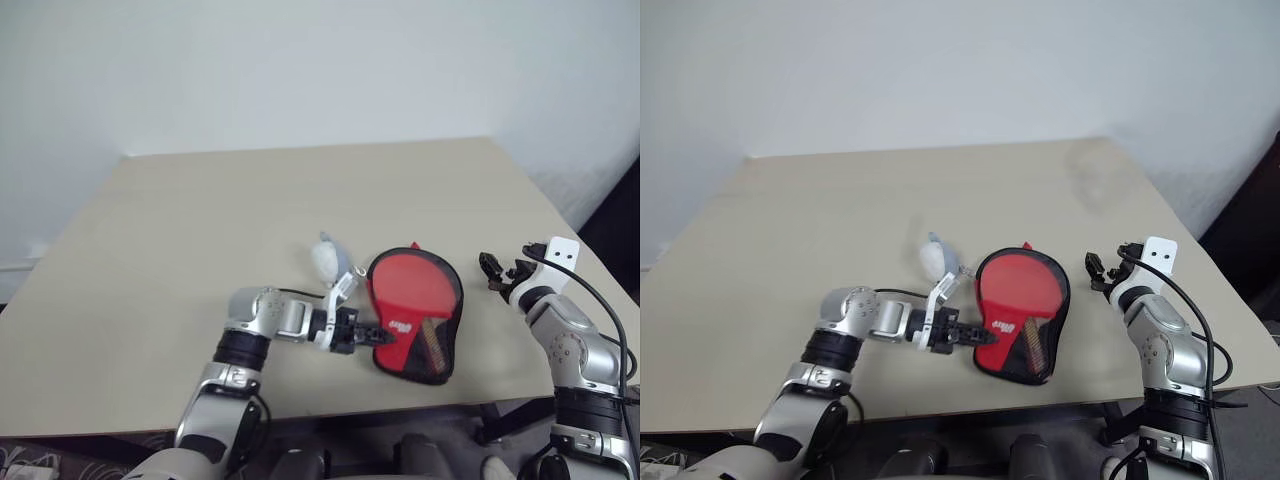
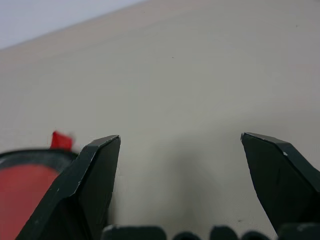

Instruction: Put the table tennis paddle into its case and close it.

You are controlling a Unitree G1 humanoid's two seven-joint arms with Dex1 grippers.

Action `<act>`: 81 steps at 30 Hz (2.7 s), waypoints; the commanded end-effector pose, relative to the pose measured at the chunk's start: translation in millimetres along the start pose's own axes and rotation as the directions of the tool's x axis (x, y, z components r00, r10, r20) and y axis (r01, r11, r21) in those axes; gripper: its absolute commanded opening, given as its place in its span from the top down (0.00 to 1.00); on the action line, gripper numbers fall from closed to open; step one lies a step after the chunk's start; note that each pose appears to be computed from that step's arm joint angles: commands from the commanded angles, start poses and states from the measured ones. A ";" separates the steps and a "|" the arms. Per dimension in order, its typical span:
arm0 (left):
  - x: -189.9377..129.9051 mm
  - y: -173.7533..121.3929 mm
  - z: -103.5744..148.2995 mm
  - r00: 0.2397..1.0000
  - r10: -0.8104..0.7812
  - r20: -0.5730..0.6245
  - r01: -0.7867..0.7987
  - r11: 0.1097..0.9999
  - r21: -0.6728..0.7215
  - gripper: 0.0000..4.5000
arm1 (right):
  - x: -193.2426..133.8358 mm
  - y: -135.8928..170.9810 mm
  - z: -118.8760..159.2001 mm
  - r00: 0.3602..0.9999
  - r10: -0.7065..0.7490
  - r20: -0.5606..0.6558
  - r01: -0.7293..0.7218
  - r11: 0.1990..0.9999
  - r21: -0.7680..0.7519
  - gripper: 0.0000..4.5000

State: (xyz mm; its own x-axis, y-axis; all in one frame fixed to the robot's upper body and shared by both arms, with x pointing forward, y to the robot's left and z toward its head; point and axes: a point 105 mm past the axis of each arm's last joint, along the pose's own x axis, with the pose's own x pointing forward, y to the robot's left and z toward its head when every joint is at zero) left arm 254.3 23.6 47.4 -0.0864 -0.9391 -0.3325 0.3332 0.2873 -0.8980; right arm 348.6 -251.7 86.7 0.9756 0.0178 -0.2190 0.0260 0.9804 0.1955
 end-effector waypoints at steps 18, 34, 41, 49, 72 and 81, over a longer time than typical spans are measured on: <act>11.8 -19.5 -69.4 0.987 0.160 -0.032 -0.152 0.973 0.176 1.00 | -1.6 18.1 8.3 0.997 0.081 0.007 -0.081 0.995 -0.059 0.07; 9.2 -14.1 -62.7 0.977 0.210 0.017 -0.211 0.969 0.132 1.00 | 1.0 19.3 14.5 0.996 0.089 0.011 -0.088 0.992 -0.089 0.07; -1.5 -5.8 -47.6 0.978 0.198 0.067 -0.200 0.979 0.035 1.00 | 2.8 25.1 12.9 0.994 0.107 0.006 -0.106 0.990 -0.096 0.07; -4.8 -10.8 -31.4 0.992 0.097 0.082 -0.096 0.995 -0.025 0.52 | 5.5 25.7 14.9 0.993 0.114 0.003 -0.113 0.988 -0.101 0.07; -10.3 -42.6 41.4 0.945 -0.019 0.328 -0.255 0.583 0.771 0.24 | 7.9 53.4 41.6 0.954 0.282 0.100 -0.267 0.954 -0.136 0.07; 27.0 -11.2 11.6 0.980 0.003 0.201 -0.171 0.544 0.822 0.24 | 18.9 74.1 54.4 0.925 0.364 0.105 -0.351 0.928 -0.128 0.07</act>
State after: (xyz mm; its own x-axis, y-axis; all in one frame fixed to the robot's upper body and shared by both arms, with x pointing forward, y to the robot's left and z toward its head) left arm 255.9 -9.9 51.4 0.1008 -0.9594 -0.2633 0.9584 0.1647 -0.2330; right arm 376.9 -196.1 130.2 0.9415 0.3229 -0.0961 -0.3078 0.9405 0.1442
